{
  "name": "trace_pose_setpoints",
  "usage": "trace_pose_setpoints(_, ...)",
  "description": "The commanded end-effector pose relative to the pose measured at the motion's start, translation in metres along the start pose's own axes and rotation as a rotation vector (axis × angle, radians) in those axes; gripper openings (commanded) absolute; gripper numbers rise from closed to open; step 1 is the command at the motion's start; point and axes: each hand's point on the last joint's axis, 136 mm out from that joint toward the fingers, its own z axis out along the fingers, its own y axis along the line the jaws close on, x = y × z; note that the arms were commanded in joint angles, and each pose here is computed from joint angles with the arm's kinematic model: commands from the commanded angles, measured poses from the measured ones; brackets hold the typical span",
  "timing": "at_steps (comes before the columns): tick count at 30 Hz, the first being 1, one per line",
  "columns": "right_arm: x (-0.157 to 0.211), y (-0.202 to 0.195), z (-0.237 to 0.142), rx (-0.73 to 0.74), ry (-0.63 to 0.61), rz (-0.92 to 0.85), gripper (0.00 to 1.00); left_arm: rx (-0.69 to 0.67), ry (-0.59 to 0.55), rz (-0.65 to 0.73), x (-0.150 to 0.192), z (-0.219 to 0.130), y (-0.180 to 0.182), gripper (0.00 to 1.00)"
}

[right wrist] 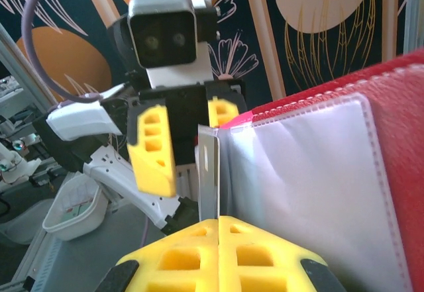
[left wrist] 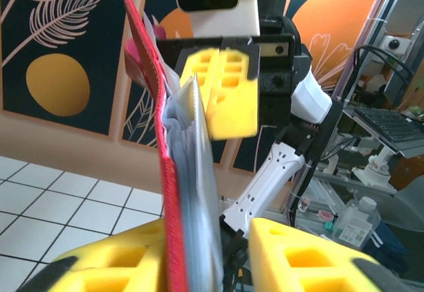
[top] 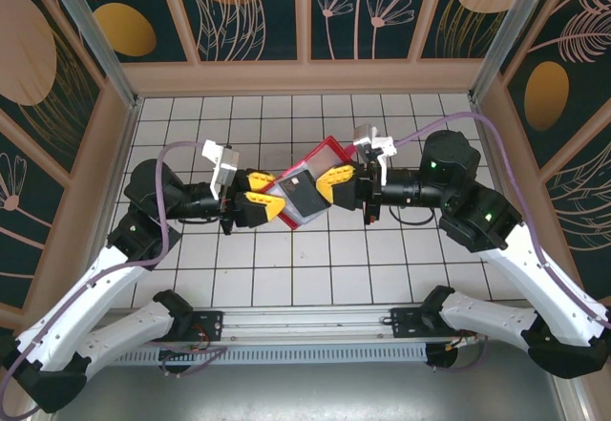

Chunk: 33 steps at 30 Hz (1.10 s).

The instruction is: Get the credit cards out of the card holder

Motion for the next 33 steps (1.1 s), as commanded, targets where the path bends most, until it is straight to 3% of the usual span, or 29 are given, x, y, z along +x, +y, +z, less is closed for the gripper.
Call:
trace_pose_setpoints(1, -0.029, 0.013, -0.011, -0.018, -0.096, -0.058, 0.0, 0.054, -0.006, 0.031, -0.003, -0.001, -0.011, 0.28)
trace_pose_setpoints(15, -0.006, 0.015, -0.004, -0.066, 0.015, -0.017, 0.0, 0.016, 0.026, 0.033, 0.003, 0.001, -0.002, 0.02)
trace_pose_setpoints(17, -0.001, 0.011, -0.002, -0.056, 0.04, -0.007, 0.06, 0.025, 0.041, 0.03, 0.007, 0.002, -0.001, 0.0)
trace_pose_setpoints(21, 0.006, 0.015, 0.0, -0.089, 0.084, 0.011, 0.17, 0.046, 0.057, 0.052, -0.001, 0.002, -0.008, 0.0)
trace_pose_setpoints(25, 0.013, 0.013, 0.002, -0.092, 0.121, 0.026, 0.18, 0.051, 0.066, 0.054, -0.002, 0.003, -0.009, 0.0)
trace_pose_setpoints(27, 0.015, 0.012, 0.003, -0.094, 0.134, 0.034, 0.11, 0.052, 0.071, 0.05, -0.001, 0.004, -0.008, 0.0)
trace_pose_setpoints(33, 0.009, 0.02, -0.003, -0.108, 0.098, 0.015, 0.12, 0.048, 0.079, 0.05, 0.002, 0.004, -0.006, 0.0)
